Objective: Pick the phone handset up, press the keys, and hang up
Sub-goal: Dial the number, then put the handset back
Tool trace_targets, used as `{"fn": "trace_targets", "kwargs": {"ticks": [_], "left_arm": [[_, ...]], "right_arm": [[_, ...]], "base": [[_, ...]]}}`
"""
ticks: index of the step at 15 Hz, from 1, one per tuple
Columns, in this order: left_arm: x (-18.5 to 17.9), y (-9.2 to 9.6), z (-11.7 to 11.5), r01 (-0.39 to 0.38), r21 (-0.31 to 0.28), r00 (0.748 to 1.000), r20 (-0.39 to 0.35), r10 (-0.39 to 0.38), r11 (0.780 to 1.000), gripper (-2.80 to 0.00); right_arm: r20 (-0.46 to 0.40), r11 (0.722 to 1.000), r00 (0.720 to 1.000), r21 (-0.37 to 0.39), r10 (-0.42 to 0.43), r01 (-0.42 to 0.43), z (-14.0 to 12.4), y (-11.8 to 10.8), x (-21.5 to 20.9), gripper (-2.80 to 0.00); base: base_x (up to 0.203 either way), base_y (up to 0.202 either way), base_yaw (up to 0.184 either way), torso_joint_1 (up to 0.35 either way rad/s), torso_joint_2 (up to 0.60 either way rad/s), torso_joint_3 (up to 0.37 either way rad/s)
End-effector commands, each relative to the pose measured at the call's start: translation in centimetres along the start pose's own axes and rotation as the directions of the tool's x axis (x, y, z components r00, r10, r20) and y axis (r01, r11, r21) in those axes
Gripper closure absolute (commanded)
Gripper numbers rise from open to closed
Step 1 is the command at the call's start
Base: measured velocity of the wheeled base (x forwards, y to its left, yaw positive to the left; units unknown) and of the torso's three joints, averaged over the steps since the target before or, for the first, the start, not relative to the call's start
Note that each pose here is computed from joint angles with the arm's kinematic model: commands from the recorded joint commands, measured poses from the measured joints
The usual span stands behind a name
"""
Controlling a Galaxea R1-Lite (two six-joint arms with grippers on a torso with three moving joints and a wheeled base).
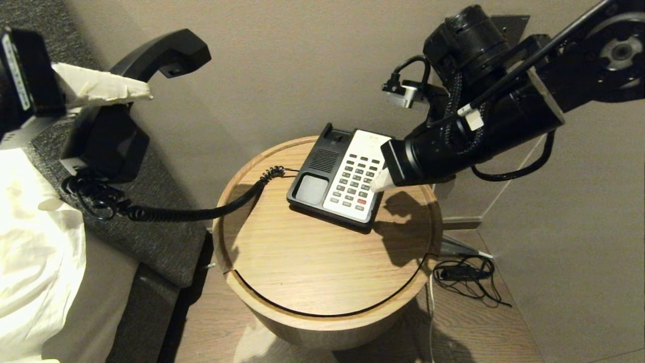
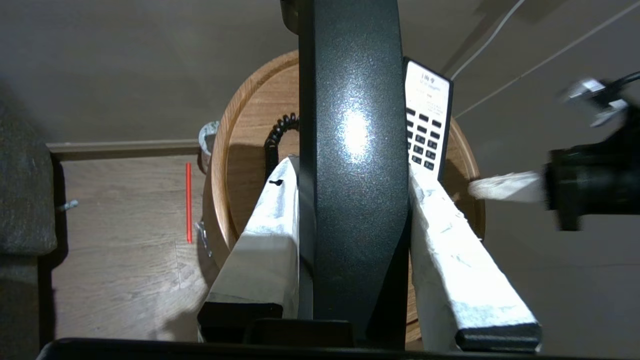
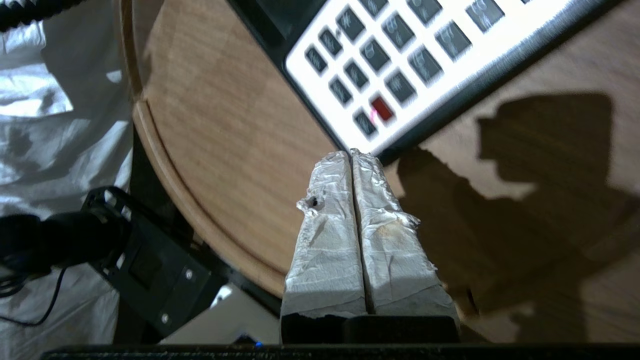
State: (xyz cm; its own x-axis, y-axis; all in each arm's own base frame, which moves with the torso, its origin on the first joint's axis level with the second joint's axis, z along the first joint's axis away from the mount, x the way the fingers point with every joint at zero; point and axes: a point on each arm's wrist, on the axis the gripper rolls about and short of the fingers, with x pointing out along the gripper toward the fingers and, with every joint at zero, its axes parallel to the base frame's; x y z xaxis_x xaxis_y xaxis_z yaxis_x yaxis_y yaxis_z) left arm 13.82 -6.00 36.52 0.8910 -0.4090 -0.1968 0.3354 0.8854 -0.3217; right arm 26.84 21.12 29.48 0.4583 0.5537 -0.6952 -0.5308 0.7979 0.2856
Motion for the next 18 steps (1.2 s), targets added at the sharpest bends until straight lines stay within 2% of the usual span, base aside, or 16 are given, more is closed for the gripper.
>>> {"fn": "trace_targets", "kwargs": {"ticks": [1,2,4,6,8,9,11,12,14,16,18], "left_arm": [[0.3,0.1,-0.4,-0.004,-0.002,1.0,-0.018,0.004,1.0,0.0],[0.6,0.3,-0.8,0.003,-0.003,0.999,-0.039,-0.003,1.0,0.0],[1.6,0.1,-1.6,0.063,0.005,0.996,-0.071,-0.062,0.998,0.0],[2.6,-0.8,-3.1,0.126,0.019,0.984,-0.126,-0.122,0.992,0.0],[5.4,-1.5,-3.9,0.149,0.037,0.977,-0.161,-0.141,0.988,0.0],[7.1,-1.9,-4.1,0.161,0.081,0.975,-0.164,-0.147,0.984,0.0],[10.4,-2.6,-4.9,0.169,0.219,0.978,-0.161,-0.135,0.961,0.0],[11.7,-2.9,-5.3,0.166,0.266,0.979,-0.157,-0.127,0.949,0.0],[13.7,-4.0,-5.9,0.156,0.308,0.982,-0.153,-0.113,0.939,0.0],[16.0,-4.7,-6.4,0.098,0.333,0.988,-0.146,-0.052,0.938,0.0],[17.5,-5.2,-6.4,0.041,0.356,0.992,-0.127,0.004,0.933,0.0]], "right_arm": [[0.04,1.0,0.999,-0.001,0.005,-0.004,-0.2,0.4,-2.9,0.0],[0.053,1.0,0.999,0.01,-0.01,0.01,-0.4,0.3,-4.1,0.0],[0.126,0.996,0.99,0.062,-0.065,0.058,-0.8,-0.5,-8.1,0.0],[0.228,0.986,0.965,0.132,-0.129,0.1,-1.9,-0.8,-13.1,0.0],[0.312,0.973,0.933,0.2,-0.179,0.119,-4.1,-0.5,-18.2,0.0],[0.347,0.966,0.918,0.235,-0.19,0.111,-5.7,-0.3,-20.9,0.0],[0.383,0.944,0.901,0.32,-0.204,0.078,-9.5,0.1,-25.3,0.0],[0.399,0.935,0.894,0.35,-0.206,0.06,-11.4,0.2,-27.0,0.0],[0.415,0.92,0.882,0.39,-0.221,0.047,-15.2,0.0,-29.1,0.0],[0.393,0.907,0.888,0.416,-0.24,0.061,-18.1,-0.6,-28.7,0.0],[0.413,0.905,0.876,0.421,-0.248,0.058,-20.2,-1.0,-28.1,0.0]], "base": [[0.0,0.0,0.0,0.0,0.0,0.0],[0.0,0.0,0.0,0.0,0.0,0.0],[0.0,0.0,0.0,0.0,0.0,0.0],[0.0,0.0,0.0,0.0,0.0,0.0],[0.0,0.0,0.0,0.0,0.0,0.0],[0.0,0.0,0.0,0.0,0.0,0.0],[0.0,0.0,0.0,0.0,0.0,0.0],[0.0,0.0,0.0,0.0,0.0,0.0],[0.0,0.0,0.0,0.0,0.0,0.0],[0.0,0.0,0.0,0.0,0.0,0.0],[0.0,0.0,0.0,0.0,0.0,0.0]]}}
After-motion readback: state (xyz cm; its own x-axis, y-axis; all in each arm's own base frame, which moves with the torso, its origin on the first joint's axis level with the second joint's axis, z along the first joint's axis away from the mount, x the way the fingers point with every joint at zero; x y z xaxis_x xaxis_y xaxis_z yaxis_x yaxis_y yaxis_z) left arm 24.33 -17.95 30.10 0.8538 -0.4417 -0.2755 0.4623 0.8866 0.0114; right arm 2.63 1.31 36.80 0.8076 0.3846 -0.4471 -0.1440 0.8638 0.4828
